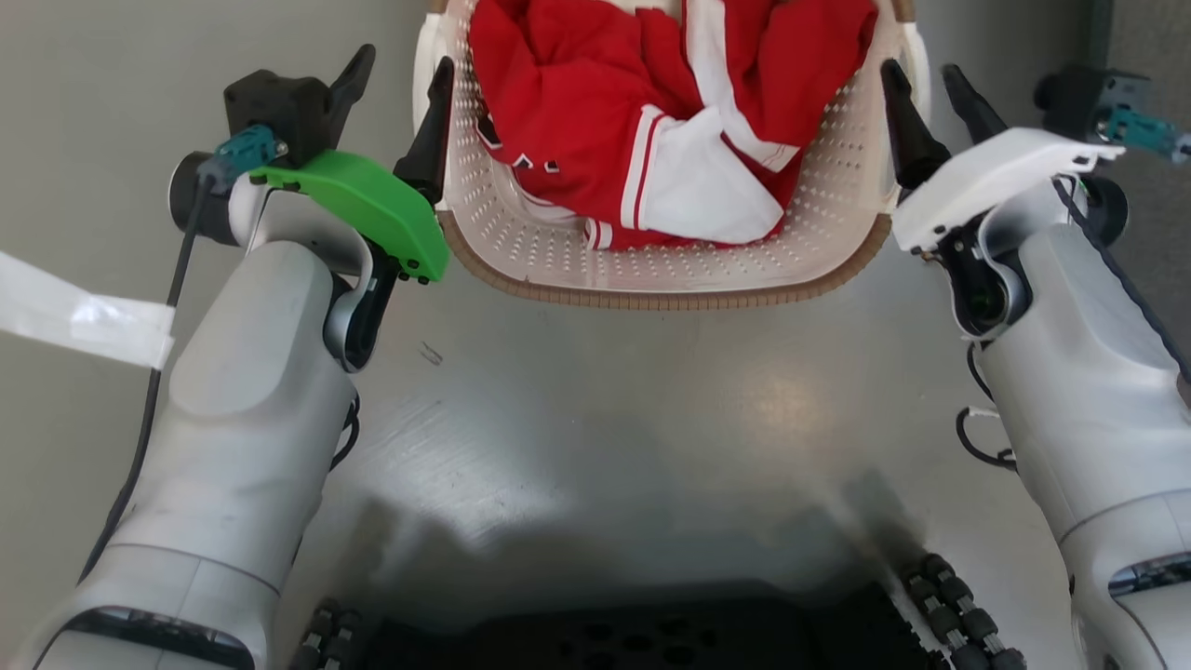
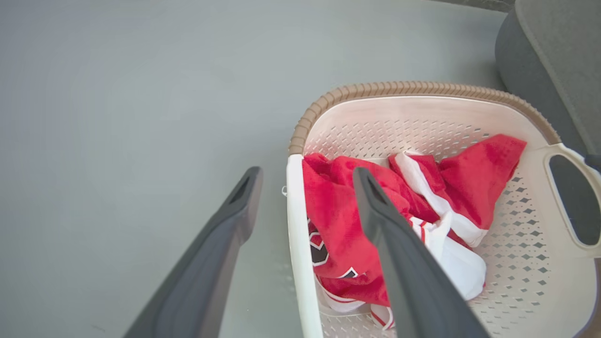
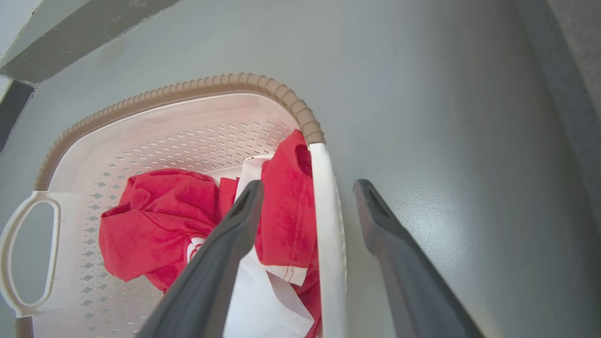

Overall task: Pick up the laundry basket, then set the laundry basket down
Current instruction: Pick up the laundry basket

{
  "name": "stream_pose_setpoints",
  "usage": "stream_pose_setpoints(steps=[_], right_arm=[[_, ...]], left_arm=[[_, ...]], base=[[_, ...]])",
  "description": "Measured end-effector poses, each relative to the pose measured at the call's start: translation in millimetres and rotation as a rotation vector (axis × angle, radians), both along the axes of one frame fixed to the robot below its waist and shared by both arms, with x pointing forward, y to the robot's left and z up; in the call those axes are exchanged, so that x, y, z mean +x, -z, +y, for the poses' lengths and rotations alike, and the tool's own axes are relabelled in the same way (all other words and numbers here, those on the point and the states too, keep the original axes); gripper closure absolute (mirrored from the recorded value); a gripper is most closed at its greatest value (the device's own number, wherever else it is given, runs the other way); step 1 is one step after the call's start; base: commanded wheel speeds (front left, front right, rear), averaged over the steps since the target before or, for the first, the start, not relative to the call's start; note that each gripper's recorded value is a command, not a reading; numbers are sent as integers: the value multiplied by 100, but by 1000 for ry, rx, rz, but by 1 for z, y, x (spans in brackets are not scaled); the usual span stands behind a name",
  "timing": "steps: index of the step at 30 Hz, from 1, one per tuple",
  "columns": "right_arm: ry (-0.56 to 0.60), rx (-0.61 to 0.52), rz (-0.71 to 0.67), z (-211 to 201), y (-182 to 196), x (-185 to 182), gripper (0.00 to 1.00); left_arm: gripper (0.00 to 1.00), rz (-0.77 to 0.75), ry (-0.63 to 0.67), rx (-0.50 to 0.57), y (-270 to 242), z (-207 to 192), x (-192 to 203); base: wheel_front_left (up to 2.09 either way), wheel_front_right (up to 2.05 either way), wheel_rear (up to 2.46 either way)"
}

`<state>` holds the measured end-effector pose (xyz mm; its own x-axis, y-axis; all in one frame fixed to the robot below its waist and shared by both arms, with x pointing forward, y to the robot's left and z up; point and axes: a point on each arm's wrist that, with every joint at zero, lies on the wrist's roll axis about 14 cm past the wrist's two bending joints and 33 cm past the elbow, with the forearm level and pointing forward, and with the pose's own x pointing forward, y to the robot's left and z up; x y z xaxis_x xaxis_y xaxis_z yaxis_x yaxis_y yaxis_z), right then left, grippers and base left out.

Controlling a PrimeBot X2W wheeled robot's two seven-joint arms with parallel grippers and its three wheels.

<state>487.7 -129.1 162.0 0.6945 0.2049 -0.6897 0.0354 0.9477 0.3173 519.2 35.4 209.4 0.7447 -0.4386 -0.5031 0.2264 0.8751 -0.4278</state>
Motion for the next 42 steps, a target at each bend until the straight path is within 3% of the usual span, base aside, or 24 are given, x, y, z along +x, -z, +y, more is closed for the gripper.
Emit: stream_pose_setpoints(steps=[17,28,29,30,32,33,34,36,42], right_arm=[[-18,-14,132,3,51,-15,0],[-33,-19,146,5,60,-14,3],[-35,-19,144,6,60,-13,27],[-38,-16,139,6,59,-12,51],[-42,-18,139,7,60,-12,67],[-43,-18,138,7,59,-12,80],[-43,-19,132,7,59,-11,80],[-44,-21,130,7,58,-10,99],[-45,-13,118,13,53,-10,100]], left_arm=[[0,190,51,16,62,-8,-18],[0,236,61,20,75,-9,-22],[7,237,62,22,76,-9,-22],[37,239,65,25,77,-9,-22],[100,244,69,25,77,-10,-23],[100,244,73,23,77,-11,-23],[100,243,79,17,76,-13,-23],[100,243,79,4,74,-18,-23],[100,247,83,8,72,-19,-23]], base=[[0,0,0],[0,0,0],[0,0,0],[0,0,0],[0,0,0],[0,0,0],[0,0,0],[0,0,0],[0,0,0]])
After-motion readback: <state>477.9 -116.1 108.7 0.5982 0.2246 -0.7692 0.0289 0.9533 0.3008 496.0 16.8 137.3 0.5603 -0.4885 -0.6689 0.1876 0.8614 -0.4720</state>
